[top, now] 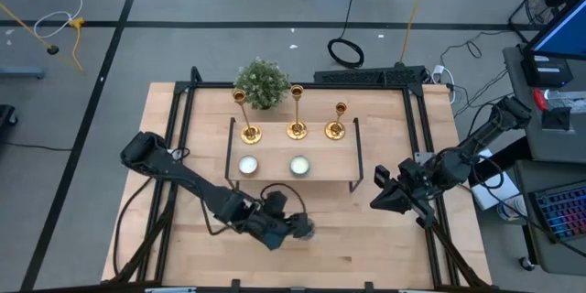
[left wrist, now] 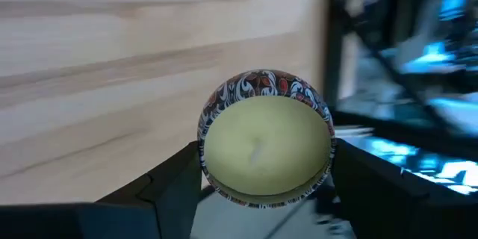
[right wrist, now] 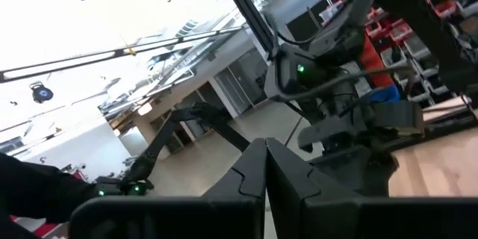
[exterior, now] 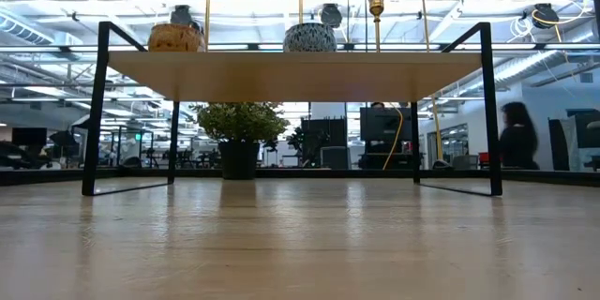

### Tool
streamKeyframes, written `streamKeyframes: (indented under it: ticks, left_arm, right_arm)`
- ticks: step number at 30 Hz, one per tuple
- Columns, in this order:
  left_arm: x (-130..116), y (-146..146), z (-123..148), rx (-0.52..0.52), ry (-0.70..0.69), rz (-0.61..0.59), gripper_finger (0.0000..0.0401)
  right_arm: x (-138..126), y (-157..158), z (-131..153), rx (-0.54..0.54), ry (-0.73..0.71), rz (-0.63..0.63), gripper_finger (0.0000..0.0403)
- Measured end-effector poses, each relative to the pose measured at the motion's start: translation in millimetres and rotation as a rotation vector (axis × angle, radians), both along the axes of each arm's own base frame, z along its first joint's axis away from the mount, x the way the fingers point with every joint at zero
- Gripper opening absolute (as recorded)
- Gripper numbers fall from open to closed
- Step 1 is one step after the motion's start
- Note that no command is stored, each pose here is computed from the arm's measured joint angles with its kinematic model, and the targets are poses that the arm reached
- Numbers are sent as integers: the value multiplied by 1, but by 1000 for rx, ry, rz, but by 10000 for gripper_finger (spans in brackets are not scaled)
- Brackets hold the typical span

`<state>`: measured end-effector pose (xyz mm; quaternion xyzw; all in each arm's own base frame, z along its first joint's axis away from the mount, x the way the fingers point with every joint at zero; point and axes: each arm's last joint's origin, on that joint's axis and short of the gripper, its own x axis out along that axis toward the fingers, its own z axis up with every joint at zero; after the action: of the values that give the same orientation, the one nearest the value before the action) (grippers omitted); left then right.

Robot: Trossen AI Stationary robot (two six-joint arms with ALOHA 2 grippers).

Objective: Stock candles and holders on shelf
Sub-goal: Align the red scented candle with the other scented candles on the shelf

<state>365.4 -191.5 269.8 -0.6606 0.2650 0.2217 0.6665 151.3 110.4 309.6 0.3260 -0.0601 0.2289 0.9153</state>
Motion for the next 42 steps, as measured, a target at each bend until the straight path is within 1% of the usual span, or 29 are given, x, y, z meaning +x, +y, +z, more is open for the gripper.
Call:
streamKeyframes:
  ticks: [5, 7, 10, 13, 17, 19, 22, 26, 29, 33, 38, 40, 42]
  left_arm:
    - [16, 8, 14, -25, -182, 46, 268]
    - [20, 10, 20, -29, -248, 58, 270]
    - [26, 14, 28, -34, -336, 71, 267]
    - [30, 18, 35, -32, -407, 76, 266]
    - [35, 24, 40, -27, -463, 82, 266]
    - [36, 26, 41, -29, -464, 76, 266]
    - [37, 27, 41, -47, -457, 40, 267]
    - [38, 29, 40, -52, -453, 12, 266]
    - [40, 34, 40, -52, -451, 10, 266]
    - [42, 39, 38, -61, -423, -26, 266]
    - [44, 46, 35, -73, -388, -60, 266]
    - [45, 48, 35, -82, -385, -73, 266]
    - [45, 51, 34, -88, -370, -88, 266]
  right_arm:
    - [0, 0, 1, -44, -28, -13, 0]
    - [-1, 2, 3, -82, -45, -16, 0]
    - [-4, 5, 11, -161, -95, -33, 0]
    - [-8, 8, 21, -264, -135, -97, 0]
    - [-11, 13, 35, -384, -111, -172, 0]
    - [-11, 14, 39, -429, -73, -181, 1]
    - [-10, 16, 42, -482, 17, -150, 12]
    - [-6, 14, 44, -463, 218, -130, 39]
    - [-2, 14, 43, -501, 324, -127, 67]
    - [4, 21, 50, -545, 392, -116, 109]
    - [19, 37, 55, -614, 486, -7, 163]
    - [26, 42, 54, -613, 567, 31, 184]
    - [34, 44, 50, -619, 650, 38, 203]
